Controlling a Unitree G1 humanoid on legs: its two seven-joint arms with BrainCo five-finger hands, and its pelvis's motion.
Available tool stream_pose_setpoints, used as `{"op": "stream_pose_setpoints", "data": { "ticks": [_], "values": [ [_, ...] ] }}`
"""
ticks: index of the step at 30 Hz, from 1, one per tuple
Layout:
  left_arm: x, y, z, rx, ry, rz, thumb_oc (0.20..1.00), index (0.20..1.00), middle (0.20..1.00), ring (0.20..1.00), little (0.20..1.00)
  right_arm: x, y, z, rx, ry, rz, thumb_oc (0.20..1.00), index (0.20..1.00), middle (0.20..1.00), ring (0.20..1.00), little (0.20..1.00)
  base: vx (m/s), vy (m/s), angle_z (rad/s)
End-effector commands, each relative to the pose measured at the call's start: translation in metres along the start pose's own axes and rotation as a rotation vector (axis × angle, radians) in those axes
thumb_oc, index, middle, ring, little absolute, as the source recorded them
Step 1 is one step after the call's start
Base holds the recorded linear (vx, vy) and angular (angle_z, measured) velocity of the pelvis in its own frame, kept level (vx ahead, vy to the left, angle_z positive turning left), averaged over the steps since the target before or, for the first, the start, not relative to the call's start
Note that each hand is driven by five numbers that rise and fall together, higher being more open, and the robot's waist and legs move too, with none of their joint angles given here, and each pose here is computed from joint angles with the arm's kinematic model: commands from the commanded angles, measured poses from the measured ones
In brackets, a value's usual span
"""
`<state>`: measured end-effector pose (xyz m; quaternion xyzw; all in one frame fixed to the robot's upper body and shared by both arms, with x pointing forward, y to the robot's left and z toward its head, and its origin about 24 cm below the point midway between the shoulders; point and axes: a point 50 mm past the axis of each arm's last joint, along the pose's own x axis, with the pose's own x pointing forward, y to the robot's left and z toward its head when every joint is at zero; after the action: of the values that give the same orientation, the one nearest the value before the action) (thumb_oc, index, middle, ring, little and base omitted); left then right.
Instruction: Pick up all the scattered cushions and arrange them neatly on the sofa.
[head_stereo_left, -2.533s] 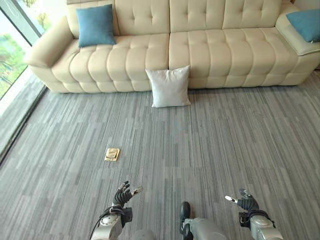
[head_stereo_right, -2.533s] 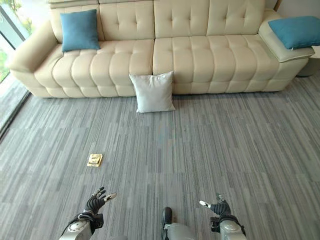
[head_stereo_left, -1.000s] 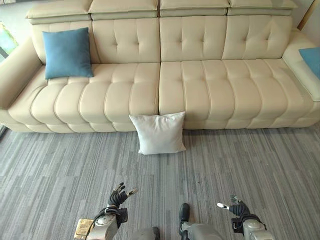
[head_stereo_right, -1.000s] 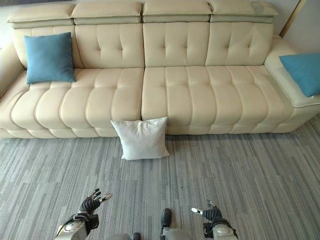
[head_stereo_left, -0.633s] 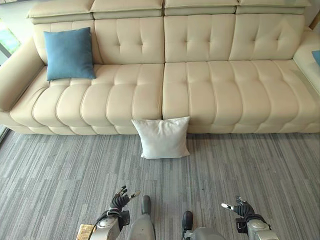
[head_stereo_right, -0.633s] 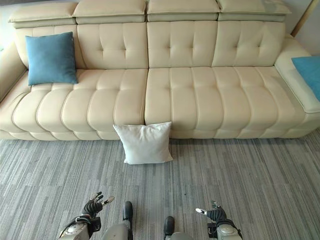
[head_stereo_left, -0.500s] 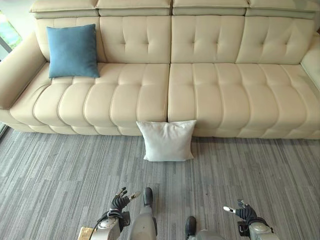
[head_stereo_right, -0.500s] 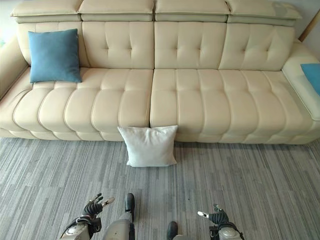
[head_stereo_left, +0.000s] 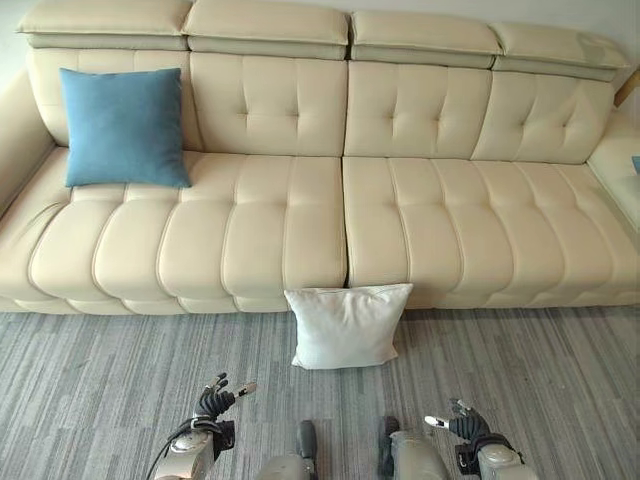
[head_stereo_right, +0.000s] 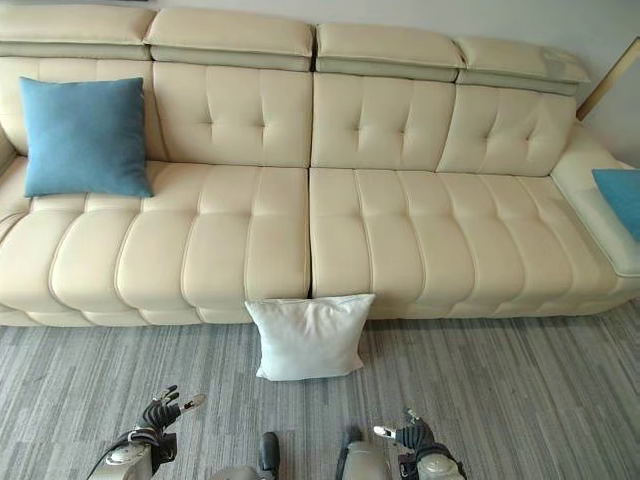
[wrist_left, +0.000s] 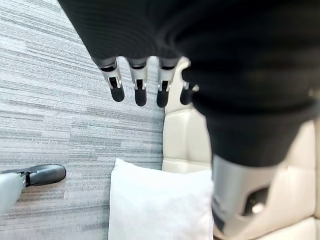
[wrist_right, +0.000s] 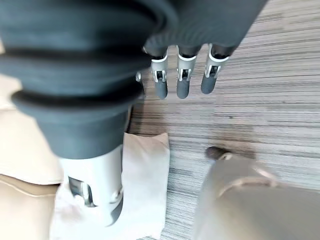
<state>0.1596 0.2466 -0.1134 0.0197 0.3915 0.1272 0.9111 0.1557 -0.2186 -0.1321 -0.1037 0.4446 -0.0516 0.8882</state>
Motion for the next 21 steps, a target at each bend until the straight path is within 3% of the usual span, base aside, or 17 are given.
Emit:
{"op": "stream_pose_setpoints", "data": {
  "ticks": [1,10,21],
  "values": [
    [0.001,-0.013,0.018,0.012,-0.092,-0.046,1.0,1.0,1.0,1.0,1.0,0.002,-0.021,0.015,-0.045,-0.047,-0.059,1.0,1.0,1.0,1.0,1.0,0.18,-0.181,-0.25],
    [0.0,-0.03,0.018,-0.017,-0.092,-0.102,1.0,1.0,1.0,1.0,1.0,0.002,-0.036,0.011,-0.051,-0.027,-0.094,1.0,1.0,1.0,1.0,1.0,0.11,-0.147,0.02],
    [-0.002,-0.027,0.001,0.021,-0.033,-0.098,1.0,1.0,1.0,1.0,1.0,0.002,-0.038,0.01,-0.098,-0.025,-0.091,1.0,1.0,1.0,1.0,1.0,0.14,0.045,-0.08]
  ]
}}
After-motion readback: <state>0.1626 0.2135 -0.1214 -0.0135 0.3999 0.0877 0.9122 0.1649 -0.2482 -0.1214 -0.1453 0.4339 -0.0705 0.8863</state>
